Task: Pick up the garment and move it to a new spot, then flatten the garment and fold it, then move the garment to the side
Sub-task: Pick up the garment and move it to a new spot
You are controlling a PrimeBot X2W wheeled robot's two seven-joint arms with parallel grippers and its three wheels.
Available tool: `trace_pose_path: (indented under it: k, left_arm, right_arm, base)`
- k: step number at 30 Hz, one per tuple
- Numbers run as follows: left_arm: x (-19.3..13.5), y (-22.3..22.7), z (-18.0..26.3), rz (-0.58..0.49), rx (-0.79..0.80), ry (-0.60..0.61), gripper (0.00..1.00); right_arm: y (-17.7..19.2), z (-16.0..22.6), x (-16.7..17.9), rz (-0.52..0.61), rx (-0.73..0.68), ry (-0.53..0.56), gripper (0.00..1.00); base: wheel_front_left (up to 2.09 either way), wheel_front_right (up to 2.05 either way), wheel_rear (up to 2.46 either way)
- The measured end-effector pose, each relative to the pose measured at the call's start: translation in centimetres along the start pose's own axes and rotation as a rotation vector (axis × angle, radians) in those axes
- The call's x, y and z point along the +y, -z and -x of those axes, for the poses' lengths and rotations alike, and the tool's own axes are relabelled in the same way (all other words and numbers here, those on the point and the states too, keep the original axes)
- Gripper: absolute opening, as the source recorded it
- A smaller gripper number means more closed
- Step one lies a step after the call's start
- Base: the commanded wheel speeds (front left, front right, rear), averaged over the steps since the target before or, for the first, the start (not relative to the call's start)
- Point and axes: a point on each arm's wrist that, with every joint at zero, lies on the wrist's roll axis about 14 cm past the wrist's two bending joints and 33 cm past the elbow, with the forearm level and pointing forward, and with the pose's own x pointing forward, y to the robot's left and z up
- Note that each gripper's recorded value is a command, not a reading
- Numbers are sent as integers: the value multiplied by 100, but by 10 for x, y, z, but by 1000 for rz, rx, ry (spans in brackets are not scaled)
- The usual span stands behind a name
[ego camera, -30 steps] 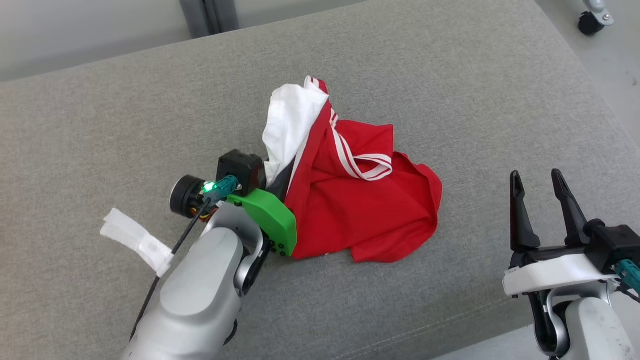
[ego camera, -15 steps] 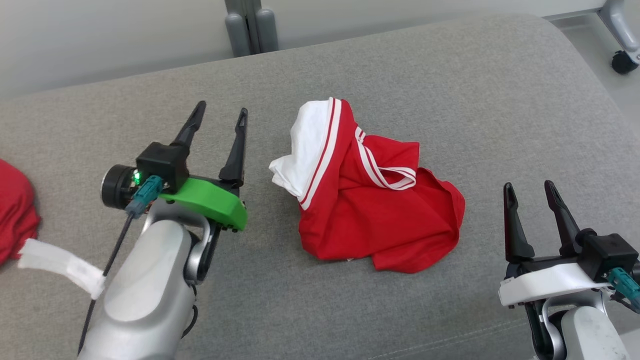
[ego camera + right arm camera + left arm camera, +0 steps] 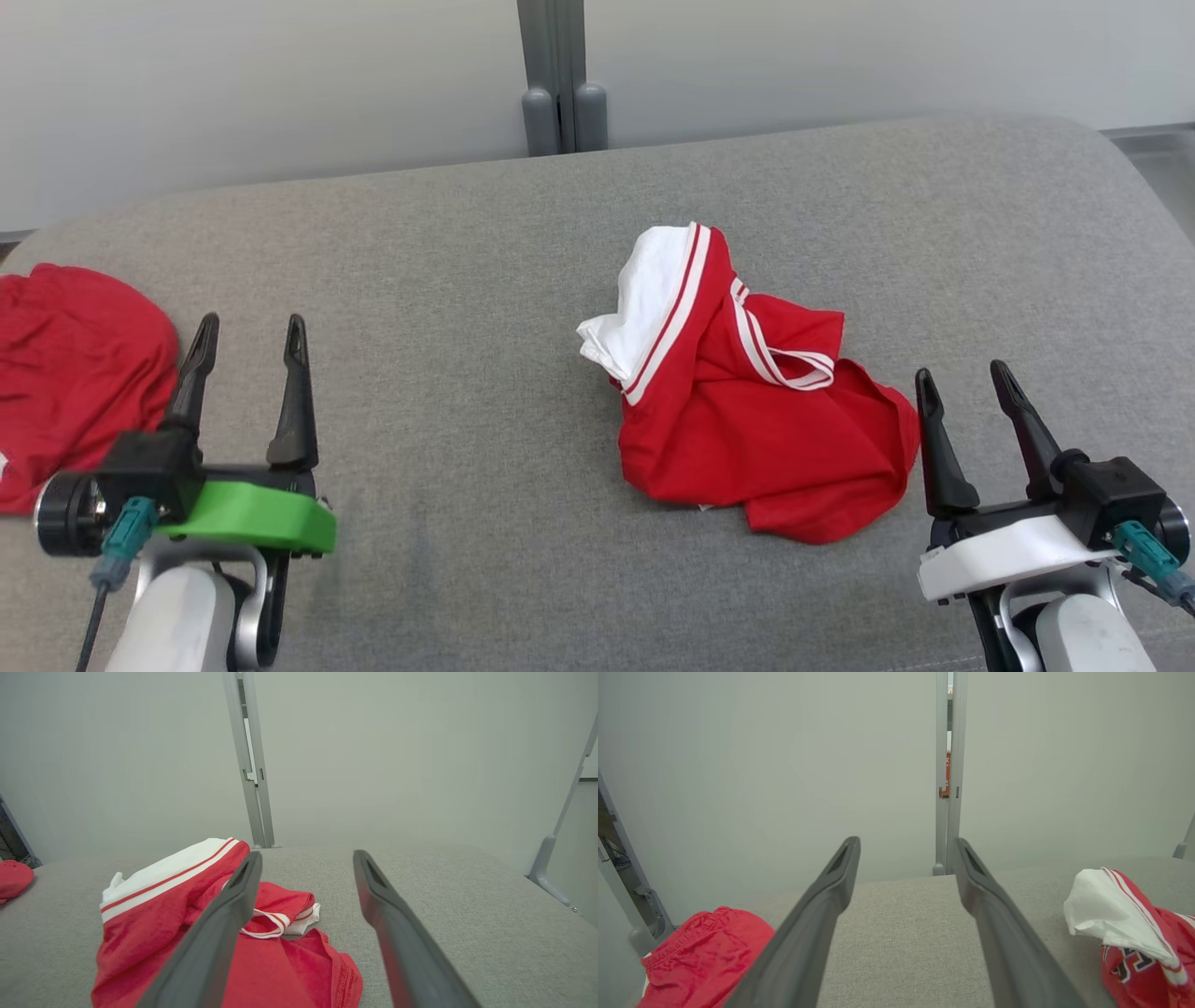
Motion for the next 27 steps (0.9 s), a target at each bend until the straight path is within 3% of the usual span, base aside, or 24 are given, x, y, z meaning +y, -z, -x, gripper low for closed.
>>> trace_pose_path:
  k: [13,27]
  left_arm:
    - [35,17,67,12,69,-133,100]
    - [23,30,83,56,107,-96,100]
  right_arm:
    - [-5,11,21,-2,1,-66,100]
    - [-1,23,23,-1,38,-72,100]
  base:
    - [0,0,0]
    - [0,0,0]
